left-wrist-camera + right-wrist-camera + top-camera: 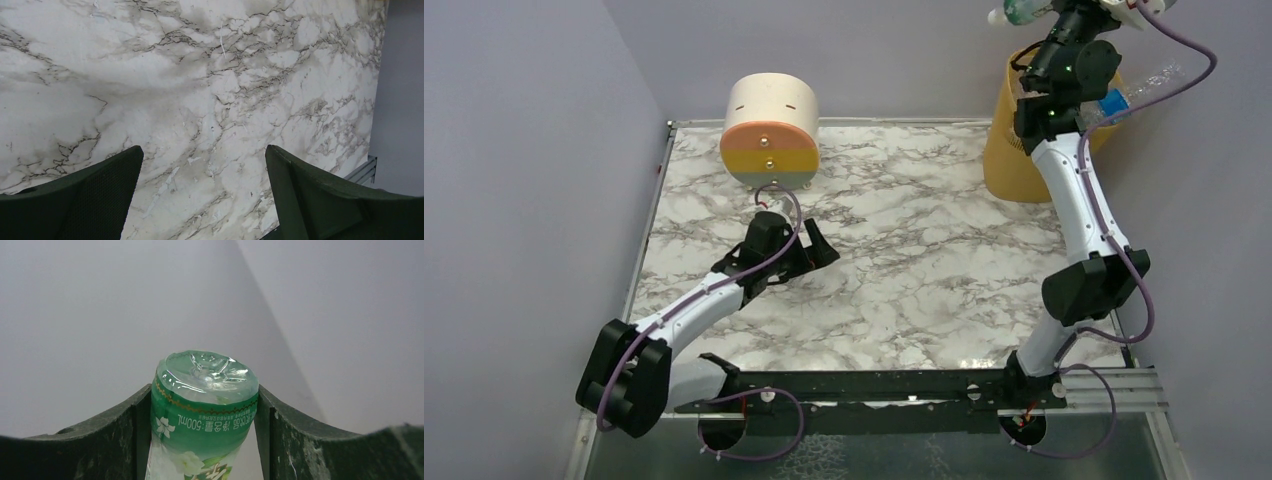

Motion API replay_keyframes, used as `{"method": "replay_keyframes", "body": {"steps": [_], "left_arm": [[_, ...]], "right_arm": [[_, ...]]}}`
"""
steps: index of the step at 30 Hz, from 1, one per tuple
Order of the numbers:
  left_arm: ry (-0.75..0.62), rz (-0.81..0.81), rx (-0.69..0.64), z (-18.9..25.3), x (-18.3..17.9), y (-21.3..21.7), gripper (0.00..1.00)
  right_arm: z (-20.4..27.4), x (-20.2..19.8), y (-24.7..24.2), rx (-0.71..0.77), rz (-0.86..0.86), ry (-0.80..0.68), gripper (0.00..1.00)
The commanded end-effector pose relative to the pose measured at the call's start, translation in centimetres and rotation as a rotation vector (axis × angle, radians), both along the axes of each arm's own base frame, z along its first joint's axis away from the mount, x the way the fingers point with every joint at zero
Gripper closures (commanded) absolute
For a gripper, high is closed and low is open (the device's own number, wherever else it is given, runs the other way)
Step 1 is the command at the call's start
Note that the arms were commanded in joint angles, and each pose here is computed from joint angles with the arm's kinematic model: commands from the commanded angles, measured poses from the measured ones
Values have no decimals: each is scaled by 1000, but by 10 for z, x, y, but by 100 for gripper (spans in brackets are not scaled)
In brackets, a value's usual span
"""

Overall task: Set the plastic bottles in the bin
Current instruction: Place the plastic bottle in the trash bin.

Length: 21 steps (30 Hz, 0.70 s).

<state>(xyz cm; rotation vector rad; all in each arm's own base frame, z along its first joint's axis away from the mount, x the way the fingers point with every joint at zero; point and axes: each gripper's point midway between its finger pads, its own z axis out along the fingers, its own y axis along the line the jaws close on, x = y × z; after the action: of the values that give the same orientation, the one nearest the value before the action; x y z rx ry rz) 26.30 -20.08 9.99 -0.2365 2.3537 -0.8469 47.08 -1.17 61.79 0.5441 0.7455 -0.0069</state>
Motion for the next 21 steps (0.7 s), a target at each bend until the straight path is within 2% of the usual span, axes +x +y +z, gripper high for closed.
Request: {"method": "replay_keyframes", "body": {"steps": [1,5,10,15,21], "left_arm": [[-34,-77,-24,8,11,-18,1],[-13,-103,-28,-2,13,-24,1],[4,-135,-48,-8,14,-31,1],[-1,-156,-52,-7,18,-36,1],[-1,-170,-60,-7,19,-39,1]], "right_arm": [[45,-45,-55,33,-292,-98,49],[62,-57,-90,35,-416,-105,48],[58,-50,-142,58,-471,-70,48],[39,-39,-186,77,-479,8,48],[7,-17,-206,71,-477,127,48]]}}
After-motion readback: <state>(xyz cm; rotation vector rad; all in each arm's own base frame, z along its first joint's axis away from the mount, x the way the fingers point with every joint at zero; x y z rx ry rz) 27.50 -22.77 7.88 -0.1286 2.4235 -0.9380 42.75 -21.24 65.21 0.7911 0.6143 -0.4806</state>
